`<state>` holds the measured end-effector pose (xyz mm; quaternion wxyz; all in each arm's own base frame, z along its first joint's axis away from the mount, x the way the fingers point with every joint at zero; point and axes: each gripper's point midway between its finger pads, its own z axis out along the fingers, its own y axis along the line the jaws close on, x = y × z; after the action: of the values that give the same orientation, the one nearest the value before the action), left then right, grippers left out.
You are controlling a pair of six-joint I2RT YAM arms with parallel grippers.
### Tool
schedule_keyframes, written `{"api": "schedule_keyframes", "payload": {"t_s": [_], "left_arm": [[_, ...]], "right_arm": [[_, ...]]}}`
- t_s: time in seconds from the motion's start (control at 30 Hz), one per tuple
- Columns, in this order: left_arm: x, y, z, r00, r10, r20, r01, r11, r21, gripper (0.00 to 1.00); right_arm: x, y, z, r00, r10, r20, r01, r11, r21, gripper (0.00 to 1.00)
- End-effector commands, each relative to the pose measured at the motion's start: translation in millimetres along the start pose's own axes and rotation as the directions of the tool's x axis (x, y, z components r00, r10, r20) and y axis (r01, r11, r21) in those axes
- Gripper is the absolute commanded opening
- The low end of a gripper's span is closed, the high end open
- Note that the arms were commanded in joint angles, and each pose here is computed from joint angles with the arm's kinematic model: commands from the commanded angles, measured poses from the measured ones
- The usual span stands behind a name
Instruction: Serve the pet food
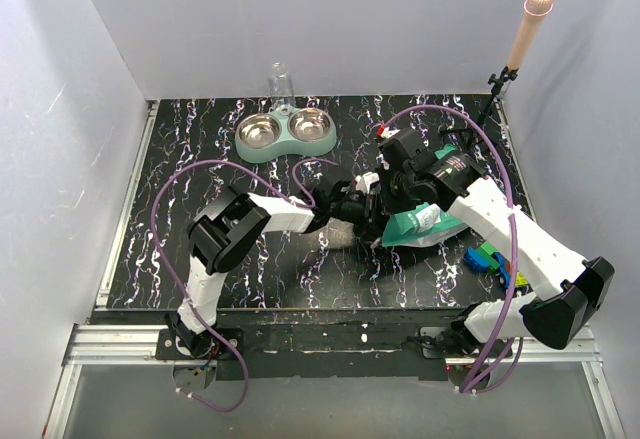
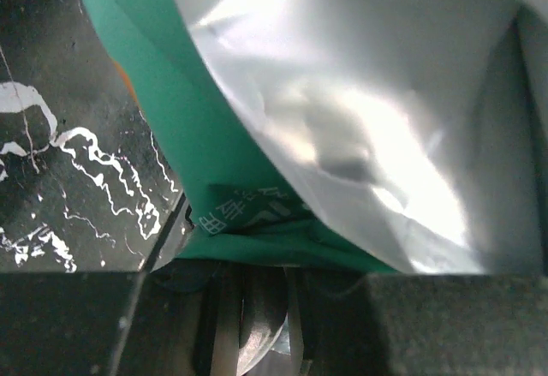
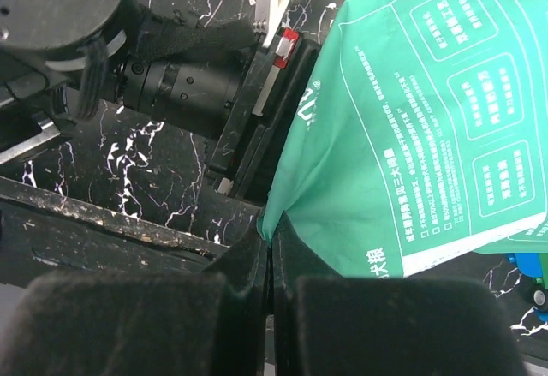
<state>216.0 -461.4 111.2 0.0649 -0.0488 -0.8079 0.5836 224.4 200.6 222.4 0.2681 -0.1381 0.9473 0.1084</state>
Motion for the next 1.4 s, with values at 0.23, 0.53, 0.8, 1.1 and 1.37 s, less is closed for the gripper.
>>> {"api": "schedule_keyframes", "payload": {"t_s": [0.23,0.53,0.8,1.1,1.37], "left_arm": [[17,1,-36,0.963,0.184,0.198,-0.203,0.975,0.084,0.0],[56,-9,-69,0.977,0.162,0.137,-0.162,0.987,-0.007,0.0],[33,-39,-67,0.982,0.127,0.14,-0.116,0.989,-0.086,0.0],[46,-70,-85,0.993,0.071,0.094,-0.065,0.996,-0.06,0.0],[53,-65,-105,0.965,0.214,0.15,-0.189,0.967,-0.169,0.0]], "right_arm": [[-73,27,-76,0.937,0.133,0.324,-0.051,0.967,-0.249,0.01],[-75,-18,-75,0.925,0.124,0.359,-0.085,0.989,-0.124,0.01],[-65,-21,-63,0.94,0.108,0.324,-0.075,0.991,-0.111,0.01],[-67,-32,-58,0.94,0.08,0.333,-0.067,0.996,-0.05,0.01],[-68,-48,-45,0.942,0.166,0.293,-0.17,0.985,-0.012,0.01]]}}
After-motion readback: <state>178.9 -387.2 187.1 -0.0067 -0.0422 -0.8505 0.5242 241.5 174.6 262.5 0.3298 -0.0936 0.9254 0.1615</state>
